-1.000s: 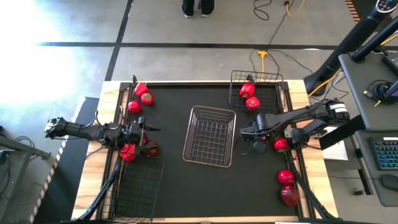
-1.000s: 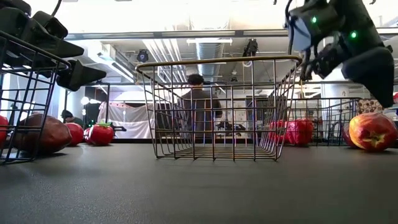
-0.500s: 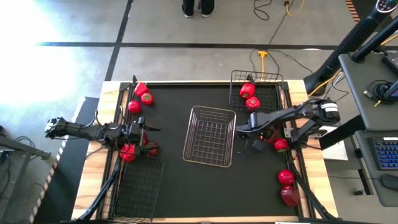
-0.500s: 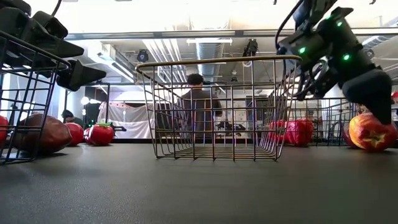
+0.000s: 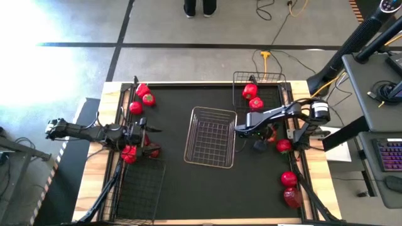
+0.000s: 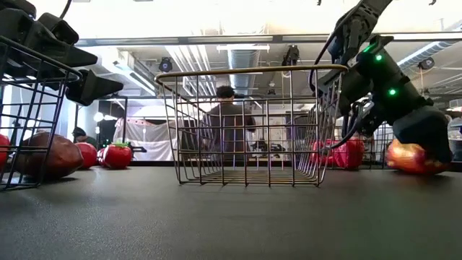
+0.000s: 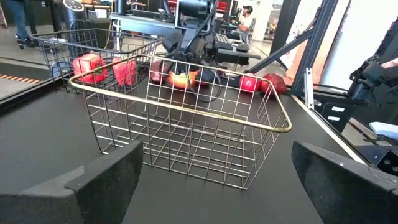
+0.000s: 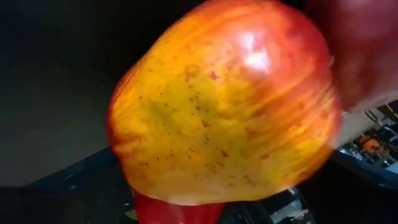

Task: Sort produce into baskets
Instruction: Put the red apple into the gold wire basket

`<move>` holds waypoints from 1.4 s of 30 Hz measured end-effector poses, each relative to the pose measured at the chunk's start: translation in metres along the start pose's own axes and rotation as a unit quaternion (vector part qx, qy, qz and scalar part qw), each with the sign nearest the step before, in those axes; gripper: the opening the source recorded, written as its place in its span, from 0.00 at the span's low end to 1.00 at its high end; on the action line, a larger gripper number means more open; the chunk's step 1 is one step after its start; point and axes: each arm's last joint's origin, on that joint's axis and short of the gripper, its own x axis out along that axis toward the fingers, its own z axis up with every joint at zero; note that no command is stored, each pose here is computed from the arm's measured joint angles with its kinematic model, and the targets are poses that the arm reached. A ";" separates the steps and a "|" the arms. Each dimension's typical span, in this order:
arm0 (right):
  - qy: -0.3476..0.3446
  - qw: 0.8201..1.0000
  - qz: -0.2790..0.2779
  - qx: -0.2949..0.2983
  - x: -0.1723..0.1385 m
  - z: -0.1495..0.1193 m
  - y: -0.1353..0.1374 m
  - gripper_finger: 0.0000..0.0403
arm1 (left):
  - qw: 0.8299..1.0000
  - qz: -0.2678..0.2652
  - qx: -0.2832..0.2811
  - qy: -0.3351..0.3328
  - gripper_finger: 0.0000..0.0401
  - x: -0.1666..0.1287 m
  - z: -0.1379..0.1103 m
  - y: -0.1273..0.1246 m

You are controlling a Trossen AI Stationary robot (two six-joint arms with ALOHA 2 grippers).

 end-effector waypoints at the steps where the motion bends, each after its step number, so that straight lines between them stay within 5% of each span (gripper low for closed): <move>1: -0.004 1.000 0.002 0.001 0.000 0.001 0.001 0.95 | 1.000 0.000 0.000 0.000 0.98 0.000 0.000 0.000; 14: -0.036 0.999 0.021 0.001 0.000 0.007 0.004 0.90 | 1.000 0.000 0.000 0.000 0.98 0.000 0.000 0.000; 21: -0.023 0.999 0.030 -0.003 -0.004 0.003 0.003 0.62 | 1.000 0.000 0.000 0.000 0.98 0.000 0.000 0.000; 27: -0.013 1.000 0.021 -0.012 -0.036 -0.028 0.000 0.35 | 1.000 0.000 0.000 0.000 0.98 0.000 0.000 0.000; 32: -0.063 0.994 0.084 0.032 -0.066 -0.055 -0.001 0.20 | 1.000 0.000 0.000 0.000 0.98 0.000 0.000 0.000; 37: -0.104 0.985 0.125 0.050 -0.081 -0.070 -0.005 0.22 | 1.000 0.000 0.000 0.000 0.98 0.000 0.000 0.000; 42: -0.138 0.978 0.150 0.047 -0.084 -0.067 -0.003 0.39 | 1.000 0.000 0.000 0.000 0.98 0.000 0.000 0.000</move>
